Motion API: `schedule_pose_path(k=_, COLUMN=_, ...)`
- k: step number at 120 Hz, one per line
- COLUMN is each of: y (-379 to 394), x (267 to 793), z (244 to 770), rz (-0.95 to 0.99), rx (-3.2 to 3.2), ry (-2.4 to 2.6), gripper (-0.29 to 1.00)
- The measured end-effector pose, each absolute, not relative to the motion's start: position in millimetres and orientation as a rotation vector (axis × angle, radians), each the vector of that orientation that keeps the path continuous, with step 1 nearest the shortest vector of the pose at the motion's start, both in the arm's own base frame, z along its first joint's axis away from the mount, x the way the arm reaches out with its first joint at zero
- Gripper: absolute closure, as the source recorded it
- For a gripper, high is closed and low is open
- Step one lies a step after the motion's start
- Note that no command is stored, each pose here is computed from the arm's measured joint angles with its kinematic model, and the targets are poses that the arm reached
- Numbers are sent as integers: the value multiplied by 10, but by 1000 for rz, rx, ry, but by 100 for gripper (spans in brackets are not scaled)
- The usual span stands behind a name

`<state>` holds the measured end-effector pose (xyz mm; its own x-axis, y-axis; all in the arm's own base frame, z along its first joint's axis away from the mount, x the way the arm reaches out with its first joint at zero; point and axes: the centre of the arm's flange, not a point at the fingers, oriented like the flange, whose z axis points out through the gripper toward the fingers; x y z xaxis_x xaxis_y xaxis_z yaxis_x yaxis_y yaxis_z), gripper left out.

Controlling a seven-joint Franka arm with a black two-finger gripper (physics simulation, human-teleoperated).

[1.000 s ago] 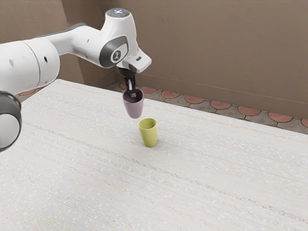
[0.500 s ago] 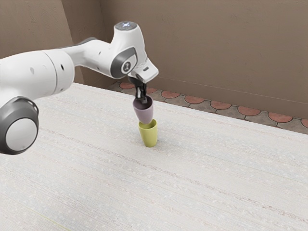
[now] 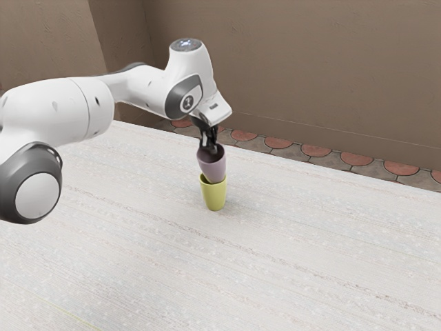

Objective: Place the right cup onto the left cup

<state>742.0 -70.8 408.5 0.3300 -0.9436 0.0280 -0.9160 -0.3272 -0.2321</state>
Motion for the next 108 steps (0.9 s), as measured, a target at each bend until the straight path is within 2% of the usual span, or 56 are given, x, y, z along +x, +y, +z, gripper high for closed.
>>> schedule_pose_path(k=26, y=-557, x=7362, z=3974, rz=-213, rx=-2461, ry=1696, gripper=78)
schedule_pose_path(k=48, y=-499, x=7360, z=4015, rz=-195, rx=-2453, ry=1715, gripper=38)
schedule_pose_path(k=65, y=-508, x=7349, z=4046, rz=-185, rx=-2439, ry=1738, gripper=20)
schedule_pose_path(k=90, y=-500, x=7100, z=4737, rz=-159, rx=-2441, ry=1714, gripper=7)
schedule_pose_path(k=108, y=-441, x=6497, z=5477, rz=-86, rx=-2482, ry=1647, gripper=4)
